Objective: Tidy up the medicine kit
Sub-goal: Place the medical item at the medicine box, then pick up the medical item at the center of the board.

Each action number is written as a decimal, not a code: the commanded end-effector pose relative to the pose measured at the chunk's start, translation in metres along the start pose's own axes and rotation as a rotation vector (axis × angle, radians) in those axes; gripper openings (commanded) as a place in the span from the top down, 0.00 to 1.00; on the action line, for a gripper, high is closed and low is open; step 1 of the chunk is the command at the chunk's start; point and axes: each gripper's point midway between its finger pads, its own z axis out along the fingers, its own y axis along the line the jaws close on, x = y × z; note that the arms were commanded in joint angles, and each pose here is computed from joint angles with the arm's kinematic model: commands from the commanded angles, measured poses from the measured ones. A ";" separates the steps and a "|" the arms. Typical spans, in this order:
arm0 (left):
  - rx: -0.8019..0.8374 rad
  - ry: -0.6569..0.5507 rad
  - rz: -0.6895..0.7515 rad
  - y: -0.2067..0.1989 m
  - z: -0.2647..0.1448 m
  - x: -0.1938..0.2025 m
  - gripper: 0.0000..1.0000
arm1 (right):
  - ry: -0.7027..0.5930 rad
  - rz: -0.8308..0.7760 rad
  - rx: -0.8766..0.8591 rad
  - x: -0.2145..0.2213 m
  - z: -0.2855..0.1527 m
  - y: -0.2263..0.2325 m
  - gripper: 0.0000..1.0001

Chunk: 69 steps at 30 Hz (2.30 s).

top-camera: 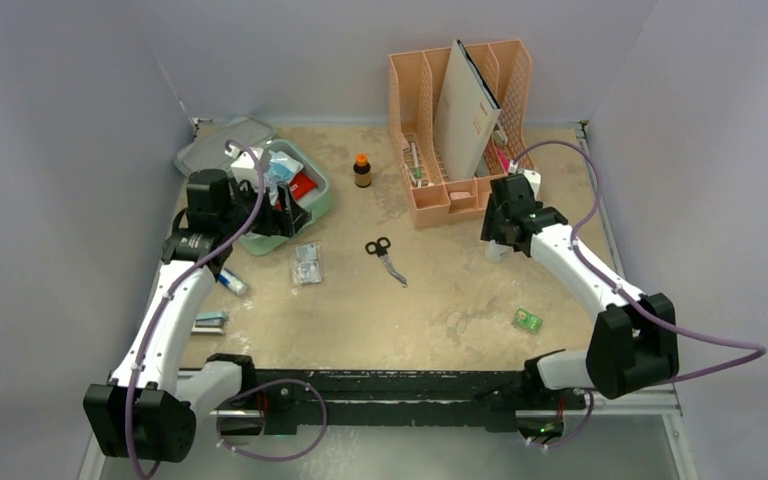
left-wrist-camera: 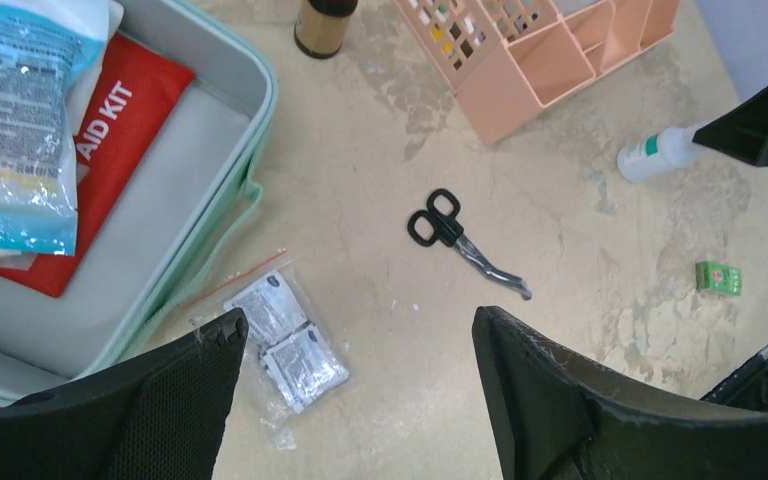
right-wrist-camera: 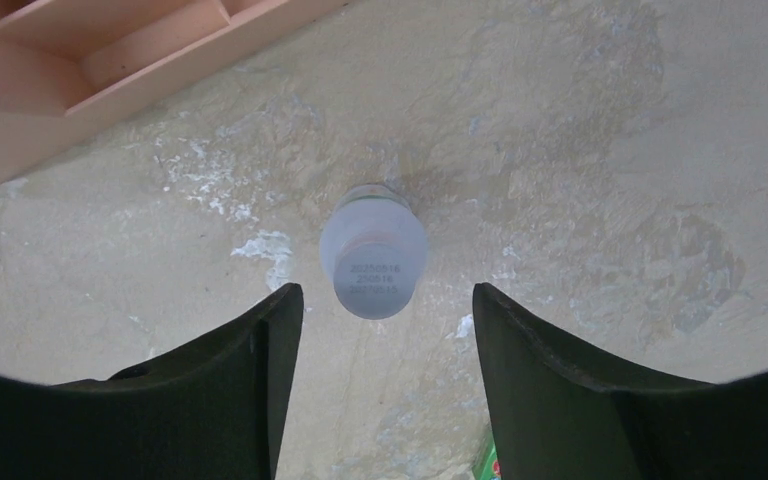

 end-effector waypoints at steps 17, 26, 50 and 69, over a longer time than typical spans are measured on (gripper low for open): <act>-0.068 0.018 0.034 0.007 0.002 0.011 0.22 | -0.002 -0.005 -0.027 -0.005 0.022 0.006 0.57; -0.095 -0.003 0.057 0.009 -0.004 0.008 0.22 | -0.032 0.014 -0.111 -0.014 0.003 0.015 0.74; 0.392 0.005 0.048 -0.071 -0.007 0.013 0.22 | 0.191 0.042 -1.121 0.006 -0.174 0.174 0.80; 0.718 0.199 0.045 -0.146 -0.011 0.041 0.23 | 0.227 0.047 -1.373 0.001 -0.226 0.226 0.81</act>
